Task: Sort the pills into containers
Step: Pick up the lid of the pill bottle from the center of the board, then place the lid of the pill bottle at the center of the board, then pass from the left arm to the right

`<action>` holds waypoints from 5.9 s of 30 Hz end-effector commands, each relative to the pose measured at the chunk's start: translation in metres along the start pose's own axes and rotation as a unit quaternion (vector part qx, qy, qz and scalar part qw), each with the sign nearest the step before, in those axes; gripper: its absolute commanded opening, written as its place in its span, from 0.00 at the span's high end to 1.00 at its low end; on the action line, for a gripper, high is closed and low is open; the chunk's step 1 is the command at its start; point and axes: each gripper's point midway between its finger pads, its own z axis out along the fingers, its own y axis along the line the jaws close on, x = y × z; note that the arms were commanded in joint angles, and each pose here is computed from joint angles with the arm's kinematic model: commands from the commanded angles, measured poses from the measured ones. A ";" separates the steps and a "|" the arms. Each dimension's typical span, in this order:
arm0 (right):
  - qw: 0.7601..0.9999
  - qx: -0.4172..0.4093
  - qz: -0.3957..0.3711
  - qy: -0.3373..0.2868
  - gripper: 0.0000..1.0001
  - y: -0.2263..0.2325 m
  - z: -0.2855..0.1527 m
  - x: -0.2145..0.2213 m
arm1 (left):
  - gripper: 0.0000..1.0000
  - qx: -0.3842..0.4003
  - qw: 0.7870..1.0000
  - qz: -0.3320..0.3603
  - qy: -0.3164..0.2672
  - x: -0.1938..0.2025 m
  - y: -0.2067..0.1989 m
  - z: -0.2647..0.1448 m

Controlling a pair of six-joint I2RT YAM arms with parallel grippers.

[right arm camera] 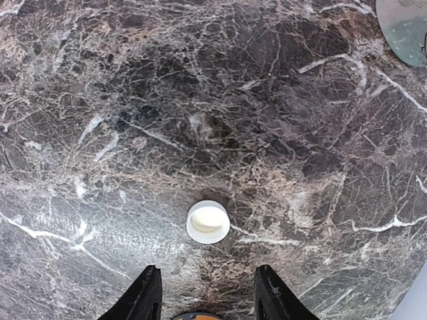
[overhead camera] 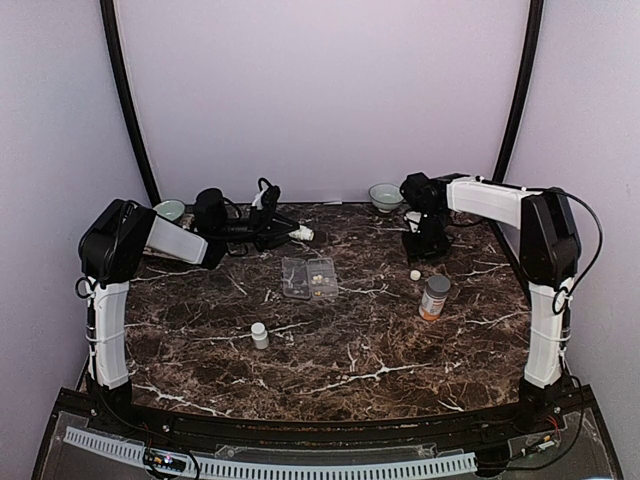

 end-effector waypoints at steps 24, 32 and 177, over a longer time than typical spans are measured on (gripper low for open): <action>0.999 -0.032 -0.002 0.036 0.52 0.005 0.050 -0.003 | 1.00 0.002 0.999 0.032 -0.005 -0.006 -0.019 -0.006; 0.999 -0.030 -0.003 0.041 0.60 0.006 0.055 -0.005 | 1.00 0.001 0.999 0.031 -0.007 -0.009 -0.017 -0.008; 0.836 -0.501 -0.025 -0.222 0.52 0.269 -0.195 -0.065 | 1.00 0.047 0.997 0.035 -0.054 -0.033 -0.054 -0.008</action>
